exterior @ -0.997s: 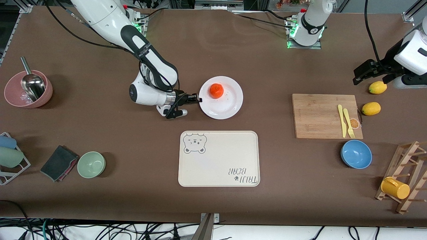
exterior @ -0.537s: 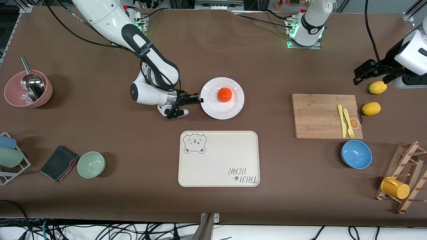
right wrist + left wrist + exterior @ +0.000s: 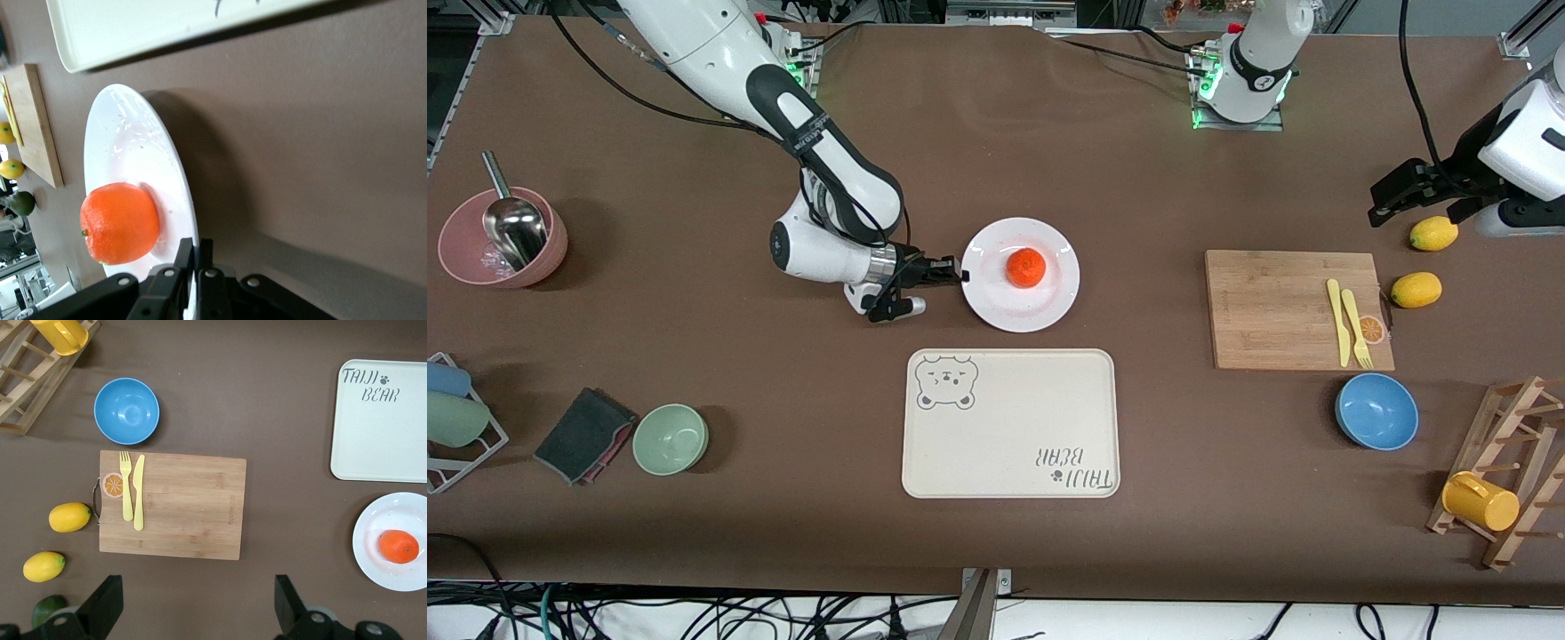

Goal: Place orange and plate with both arms
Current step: 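Close the right gripper on the white plate rim, then slide the plate with the right gripper onto the cream bear tray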

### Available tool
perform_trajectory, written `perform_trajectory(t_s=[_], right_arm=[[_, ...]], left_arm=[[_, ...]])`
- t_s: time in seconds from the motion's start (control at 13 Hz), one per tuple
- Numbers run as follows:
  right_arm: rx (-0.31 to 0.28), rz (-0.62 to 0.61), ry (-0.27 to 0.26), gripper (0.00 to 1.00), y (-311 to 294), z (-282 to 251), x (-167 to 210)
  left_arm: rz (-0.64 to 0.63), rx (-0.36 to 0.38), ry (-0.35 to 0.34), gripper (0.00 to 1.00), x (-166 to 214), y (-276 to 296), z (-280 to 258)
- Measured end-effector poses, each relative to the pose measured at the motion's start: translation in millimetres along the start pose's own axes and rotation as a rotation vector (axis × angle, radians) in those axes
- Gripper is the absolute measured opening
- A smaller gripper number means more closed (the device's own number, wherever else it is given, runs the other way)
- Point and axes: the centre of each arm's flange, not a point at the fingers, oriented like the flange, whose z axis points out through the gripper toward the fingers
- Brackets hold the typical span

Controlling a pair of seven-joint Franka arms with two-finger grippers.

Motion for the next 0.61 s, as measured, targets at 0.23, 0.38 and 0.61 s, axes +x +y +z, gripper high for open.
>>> perform_trajectory(t_s=[0.23, 0.38, 0.61], right_arm=[[0.013, 0.010, 0.041, 0.06, 1, -16, 17], [0.022, 0.019, 0.063, 0.05, 4, -27, 26], [0.045, 0.035, 0.083, 0.05, 4, -37, 36]], left_arm=[[0.001, -0.002, 0.007, 1.00, 2, 0, -3], [0.000, -0.006, 0.012, 1.00, 7, 0, -7], [-0.001, -0.008, 0.007, 1.00, 12, -1, -5]])
